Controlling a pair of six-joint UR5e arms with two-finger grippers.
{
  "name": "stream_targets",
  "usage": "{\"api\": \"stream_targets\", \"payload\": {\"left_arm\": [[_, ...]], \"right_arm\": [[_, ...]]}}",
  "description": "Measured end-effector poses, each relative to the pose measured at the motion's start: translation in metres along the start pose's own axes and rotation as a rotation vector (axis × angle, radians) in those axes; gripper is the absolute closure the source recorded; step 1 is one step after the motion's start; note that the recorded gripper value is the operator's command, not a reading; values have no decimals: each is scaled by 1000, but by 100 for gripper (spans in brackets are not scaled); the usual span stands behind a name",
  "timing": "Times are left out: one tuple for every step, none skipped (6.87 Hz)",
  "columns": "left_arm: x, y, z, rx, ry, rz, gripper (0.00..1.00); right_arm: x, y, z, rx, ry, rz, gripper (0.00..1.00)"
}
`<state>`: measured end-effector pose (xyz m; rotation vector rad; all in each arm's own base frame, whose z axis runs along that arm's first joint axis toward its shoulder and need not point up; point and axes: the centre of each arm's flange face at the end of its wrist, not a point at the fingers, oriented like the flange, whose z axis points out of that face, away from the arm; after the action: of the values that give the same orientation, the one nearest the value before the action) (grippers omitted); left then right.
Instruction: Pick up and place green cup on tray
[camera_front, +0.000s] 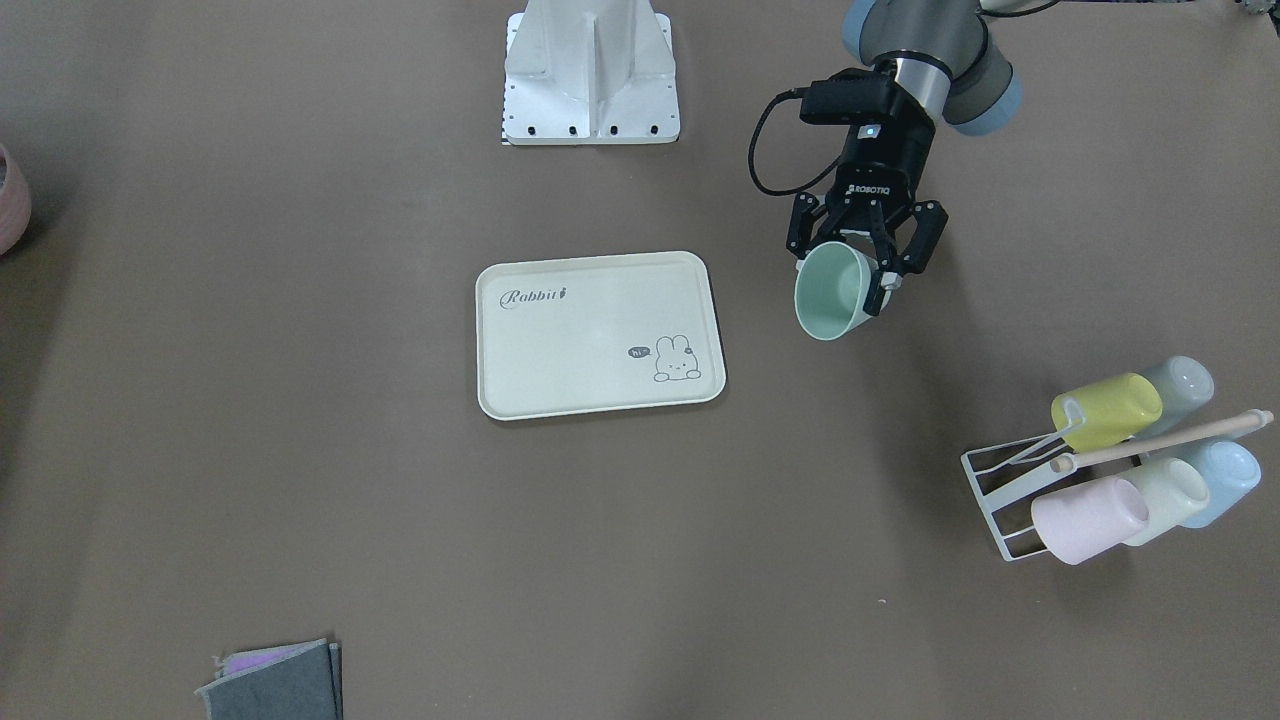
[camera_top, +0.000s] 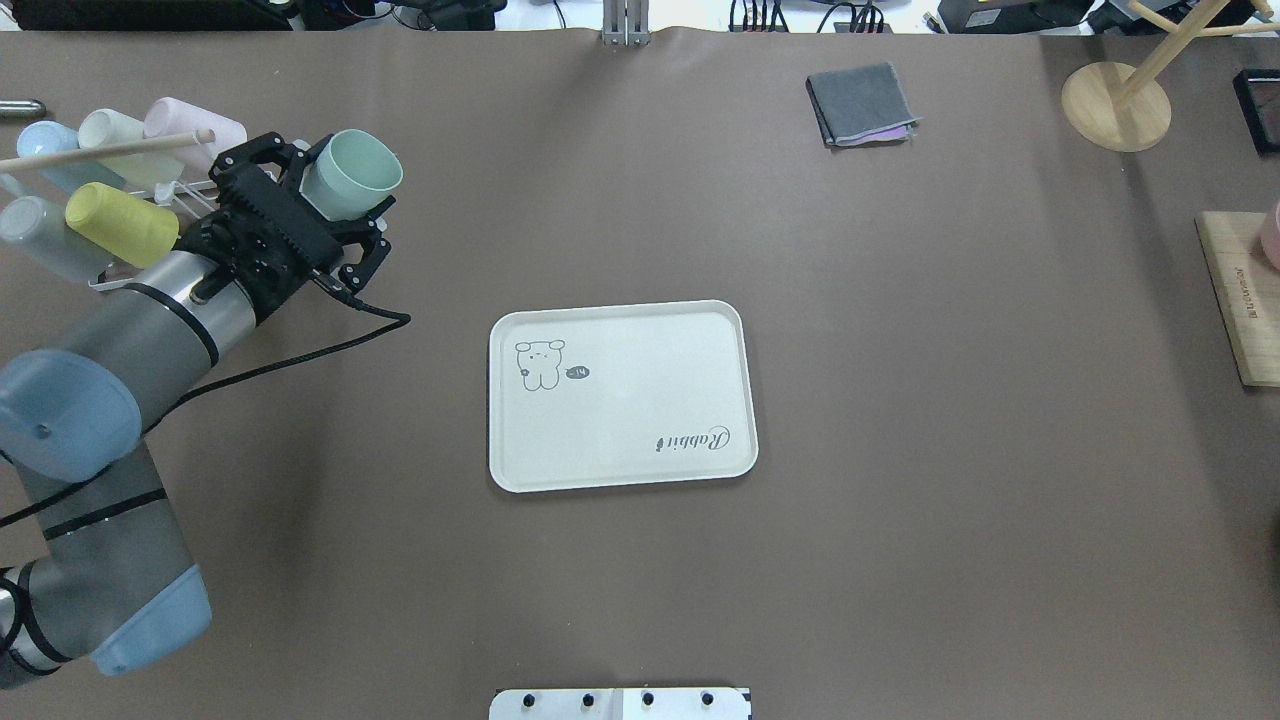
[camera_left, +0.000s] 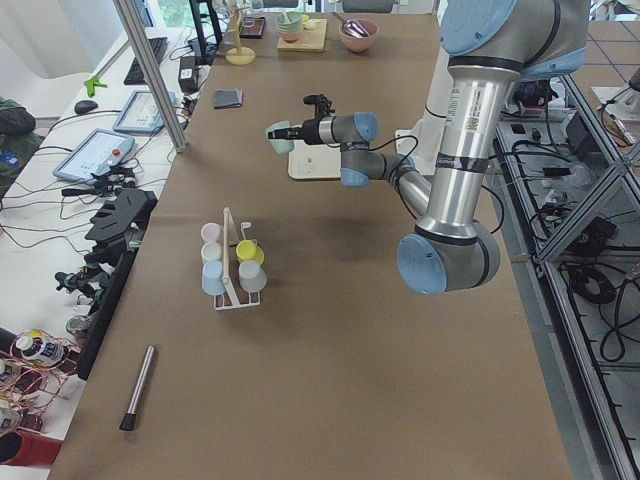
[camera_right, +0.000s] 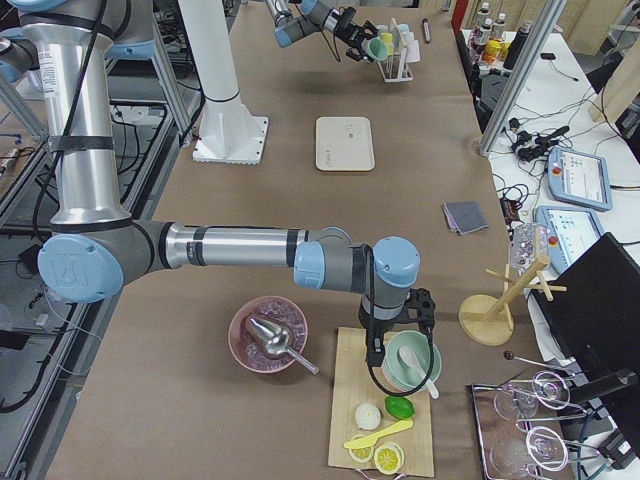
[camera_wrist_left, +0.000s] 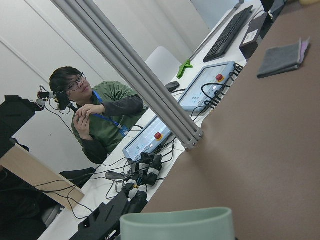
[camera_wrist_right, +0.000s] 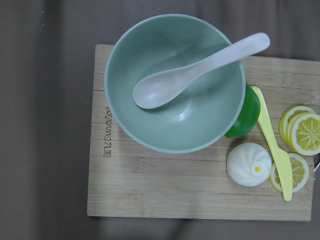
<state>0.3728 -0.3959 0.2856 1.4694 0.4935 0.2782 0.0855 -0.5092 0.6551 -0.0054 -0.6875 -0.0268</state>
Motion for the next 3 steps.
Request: {"api": "stream_targets", "payload": {"left_arm": [[18, 11, -12, -1, -29, -64, 100], [31, 21, -22, -9, -48, -132, 100], [36, 26, -25, -19, -58, -184, 100]], "right_arm": [[0, 1, 1, 0, 0, -1, 0], [2, 2, 3, -4, 1, -2, 0], [4, 4, 7, -10, 2, -2, 0]]}}
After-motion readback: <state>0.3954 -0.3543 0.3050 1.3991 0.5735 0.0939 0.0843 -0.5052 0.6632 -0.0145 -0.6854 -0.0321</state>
